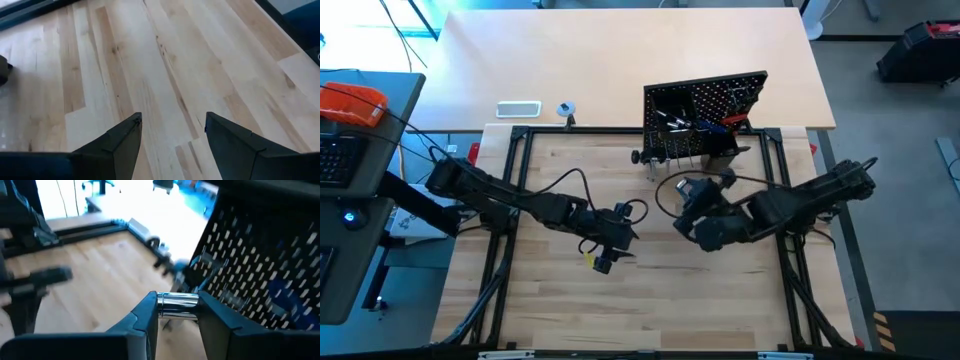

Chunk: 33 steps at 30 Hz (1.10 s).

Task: Hang tools onto peg board
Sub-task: Hang the silver socket onto the pegboard

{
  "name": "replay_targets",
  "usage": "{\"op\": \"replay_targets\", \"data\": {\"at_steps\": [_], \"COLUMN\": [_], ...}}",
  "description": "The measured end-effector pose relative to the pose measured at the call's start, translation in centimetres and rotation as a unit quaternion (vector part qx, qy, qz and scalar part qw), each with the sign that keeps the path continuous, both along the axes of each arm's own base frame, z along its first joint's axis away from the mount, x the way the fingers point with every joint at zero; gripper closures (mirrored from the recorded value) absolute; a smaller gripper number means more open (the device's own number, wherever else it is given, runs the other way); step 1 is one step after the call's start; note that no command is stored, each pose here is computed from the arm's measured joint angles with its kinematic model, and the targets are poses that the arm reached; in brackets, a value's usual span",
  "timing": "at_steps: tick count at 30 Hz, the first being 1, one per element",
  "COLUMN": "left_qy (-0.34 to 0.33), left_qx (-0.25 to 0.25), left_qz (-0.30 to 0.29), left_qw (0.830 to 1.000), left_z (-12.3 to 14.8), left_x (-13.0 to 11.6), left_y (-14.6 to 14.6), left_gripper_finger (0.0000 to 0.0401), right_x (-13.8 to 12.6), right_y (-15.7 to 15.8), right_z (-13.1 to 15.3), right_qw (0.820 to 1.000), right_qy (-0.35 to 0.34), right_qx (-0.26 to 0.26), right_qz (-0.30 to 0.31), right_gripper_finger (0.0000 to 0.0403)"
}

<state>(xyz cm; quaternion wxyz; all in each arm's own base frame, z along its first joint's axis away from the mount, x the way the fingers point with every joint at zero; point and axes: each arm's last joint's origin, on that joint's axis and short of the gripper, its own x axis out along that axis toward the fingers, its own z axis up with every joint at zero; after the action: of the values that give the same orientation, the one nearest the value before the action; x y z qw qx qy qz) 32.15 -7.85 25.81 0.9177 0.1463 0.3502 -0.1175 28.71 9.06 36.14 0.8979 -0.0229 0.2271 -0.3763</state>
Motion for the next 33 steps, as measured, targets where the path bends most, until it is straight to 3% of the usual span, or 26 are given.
{"op": "replay_targets", "data": {"at_steps": [9,16,23,33], "left_qy": [-0.028,-0.042,-0.057,-0.057], "left_qx": [0.000,-0.013,-0.021,-0.026], "left_qz": [-0.004,0.004,0.005,0.005], "left_qw": [1.000,0.999,0.998,0.998], "left_z": [0.4,0.6,0.9,0.9], "left_x": [0.1,0.3,0.5,0.4], "left_y": [-0.8,-0.9,-1.1,-1.4], "left_gripper_finger": [0.0190,0.0190,0.0190,0.0190], "right_x": [-0.5,0.1,0.6,0.5], "right_y": [-1.1,-4.4,-9.1,-14.6], "right_z": [6.3,9.9,12.3,11.6], "right_qw": [0.995,0.991,0.991,0.998], "right_qy": [-0.005,-0.002,-0.022,-0.033], "right_qx": [-0.096,-0.129,-0.130,-0.053], "right_qz": [-0.007,-0.017,-0.015,0.000], "right_gripper_finger": [0.0304,0.0304,0.0304,0.0304]}}
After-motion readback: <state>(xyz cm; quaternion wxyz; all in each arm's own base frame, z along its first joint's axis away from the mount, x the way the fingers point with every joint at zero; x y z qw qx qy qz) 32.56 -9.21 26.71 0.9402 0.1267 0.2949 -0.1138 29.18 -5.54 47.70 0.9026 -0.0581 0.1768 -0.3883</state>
